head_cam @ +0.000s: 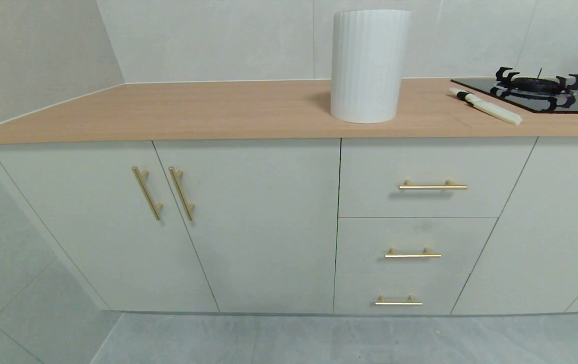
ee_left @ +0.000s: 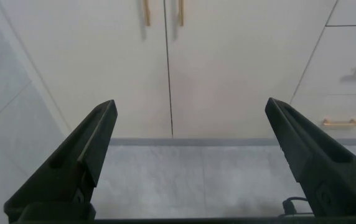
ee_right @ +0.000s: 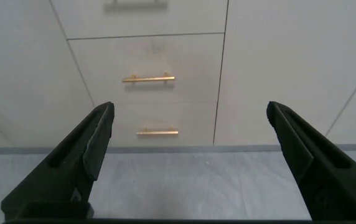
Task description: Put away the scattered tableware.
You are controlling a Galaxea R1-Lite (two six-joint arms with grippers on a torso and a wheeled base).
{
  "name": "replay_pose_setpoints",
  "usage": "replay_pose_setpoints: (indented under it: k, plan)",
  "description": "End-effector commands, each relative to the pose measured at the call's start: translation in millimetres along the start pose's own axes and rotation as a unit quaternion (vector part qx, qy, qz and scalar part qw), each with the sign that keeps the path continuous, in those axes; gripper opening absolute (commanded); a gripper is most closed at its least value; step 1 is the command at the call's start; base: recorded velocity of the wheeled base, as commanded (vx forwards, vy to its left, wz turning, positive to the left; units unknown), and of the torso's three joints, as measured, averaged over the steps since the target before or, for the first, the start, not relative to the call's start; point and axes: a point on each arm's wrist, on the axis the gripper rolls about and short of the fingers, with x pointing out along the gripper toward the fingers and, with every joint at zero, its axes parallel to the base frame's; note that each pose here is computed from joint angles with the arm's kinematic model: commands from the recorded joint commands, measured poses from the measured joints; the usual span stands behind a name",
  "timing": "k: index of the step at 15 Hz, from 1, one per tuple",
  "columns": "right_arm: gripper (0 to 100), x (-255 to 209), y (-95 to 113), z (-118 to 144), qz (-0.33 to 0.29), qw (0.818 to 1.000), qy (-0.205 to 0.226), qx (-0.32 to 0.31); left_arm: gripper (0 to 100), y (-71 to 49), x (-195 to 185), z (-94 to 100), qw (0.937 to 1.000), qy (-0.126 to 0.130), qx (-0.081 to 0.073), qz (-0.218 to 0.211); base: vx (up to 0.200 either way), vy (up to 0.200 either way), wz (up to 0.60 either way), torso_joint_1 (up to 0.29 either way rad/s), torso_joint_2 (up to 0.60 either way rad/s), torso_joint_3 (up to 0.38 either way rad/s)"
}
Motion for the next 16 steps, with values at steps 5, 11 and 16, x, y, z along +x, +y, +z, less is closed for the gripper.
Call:
replay_pose_setpoints:
  k: [5,11,16]
  plan:
    - [100,0.2,0.0,0.1,0.0,1.0,0.001,0.0,100,0.0,0.0,0.0,1.0,0.0,-0.001,0.0,0.2,0.0,0.0,0.001,0.0,0.0]
    - [100,0.2,0.0,0.1,0.0,1.0,0.001,0.0,100,0.0,0.0,0.0,1.0,0.0,-0.001,0.0,0.2,0.0,0.0,0.004,0.0,0.002]
    - [100,0.2,0.0,0.1,0.0,1.0,0.001,0.0,100,0.0,0.0,0.0,1.0,0.0,-0.001,0.0,0.08,0.0,0.0,0.001,0.0,0.003]
